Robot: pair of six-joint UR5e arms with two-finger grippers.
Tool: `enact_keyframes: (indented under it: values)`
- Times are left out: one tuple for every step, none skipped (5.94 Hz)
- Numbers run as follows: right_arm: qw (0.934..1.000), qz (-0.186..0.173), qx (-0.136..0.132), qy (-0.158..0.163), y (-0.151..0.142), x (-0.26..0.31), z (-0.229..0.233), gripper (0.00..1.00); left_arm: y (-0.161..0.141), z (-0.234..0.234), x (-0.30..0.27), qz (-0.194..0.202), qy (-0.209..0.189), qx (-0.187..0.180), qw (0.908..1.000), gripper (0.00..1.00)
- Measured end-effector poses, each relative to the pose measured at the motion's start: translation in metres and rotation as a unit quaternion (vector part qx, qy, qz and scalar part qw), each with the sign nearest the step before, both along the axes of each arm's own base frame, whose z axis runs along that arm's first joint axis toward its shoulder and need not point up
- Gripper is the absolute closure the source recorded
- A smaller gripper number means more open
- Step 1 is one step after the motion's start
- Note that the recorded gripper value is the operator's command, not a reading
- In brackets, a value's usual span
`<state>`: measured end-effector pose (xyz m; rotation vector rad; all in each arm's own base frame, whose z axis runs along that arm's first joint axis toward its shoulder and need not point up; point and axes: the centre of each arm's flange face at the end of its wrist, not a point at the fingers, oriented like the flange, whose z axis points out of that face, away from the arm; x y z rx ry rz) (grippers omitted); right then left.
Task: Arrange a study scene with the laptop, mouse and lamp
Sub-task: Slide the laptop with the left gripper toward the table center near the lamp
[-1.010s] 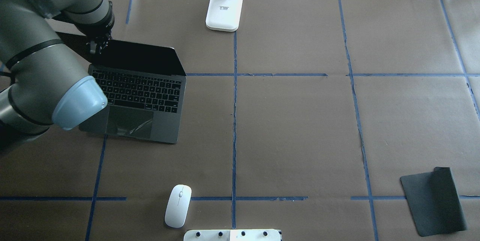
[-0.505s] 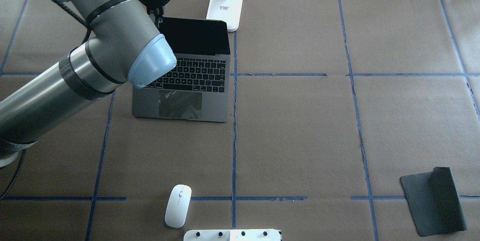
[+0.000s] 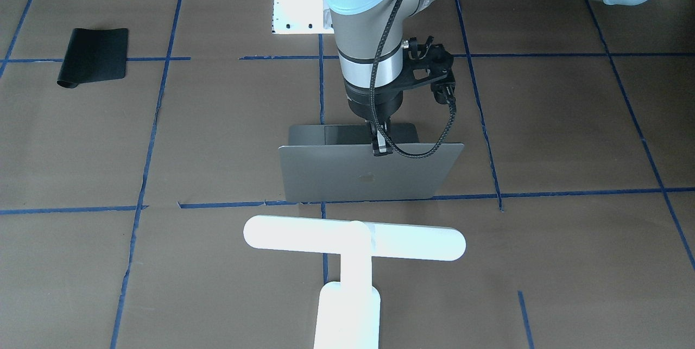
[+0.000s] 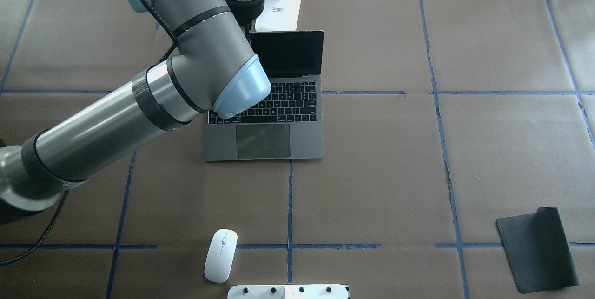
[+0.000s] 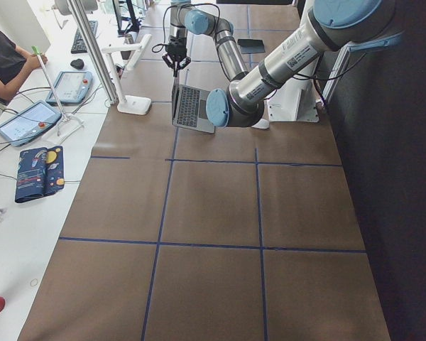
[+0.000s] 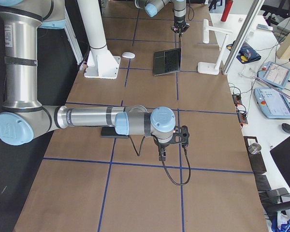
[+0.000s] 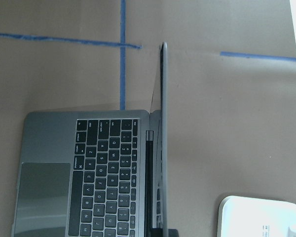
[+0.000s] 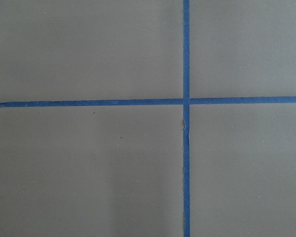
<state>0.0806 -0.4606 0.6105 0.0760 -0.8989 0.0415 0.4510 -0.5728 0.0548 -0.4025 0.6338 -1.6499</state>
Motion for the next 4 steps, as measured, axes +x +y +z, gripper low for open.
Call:
enact_keyframes:
  values:
    - [1.0,0.0,0.0,0.0,0.0,0.0,0.0,0.0,-0.003,-0.012,0.021,-0.009,0.007,-0.011,0.9999,1.0]
    - [1.0,0.0,0.0,0.0,0.0,0.0,0.0,0.0,-0.009,-0.017,0.038,-0.015,0.01,-0.017,0.9997,1.0]
    - [1.0,0.0,0.0,0.0,0.0,0.0,0.001,0.0,-0.013,-0.016,0.045,-0.016,0.01,-0.018,0.9997,1.0]
    - [1.0,0.0,0.0,0.0,-0.001,0.0,0.0,0.0,-0.014,-0.013,0.048,-0.015,0.009,-0.018,0.9997,0.92]
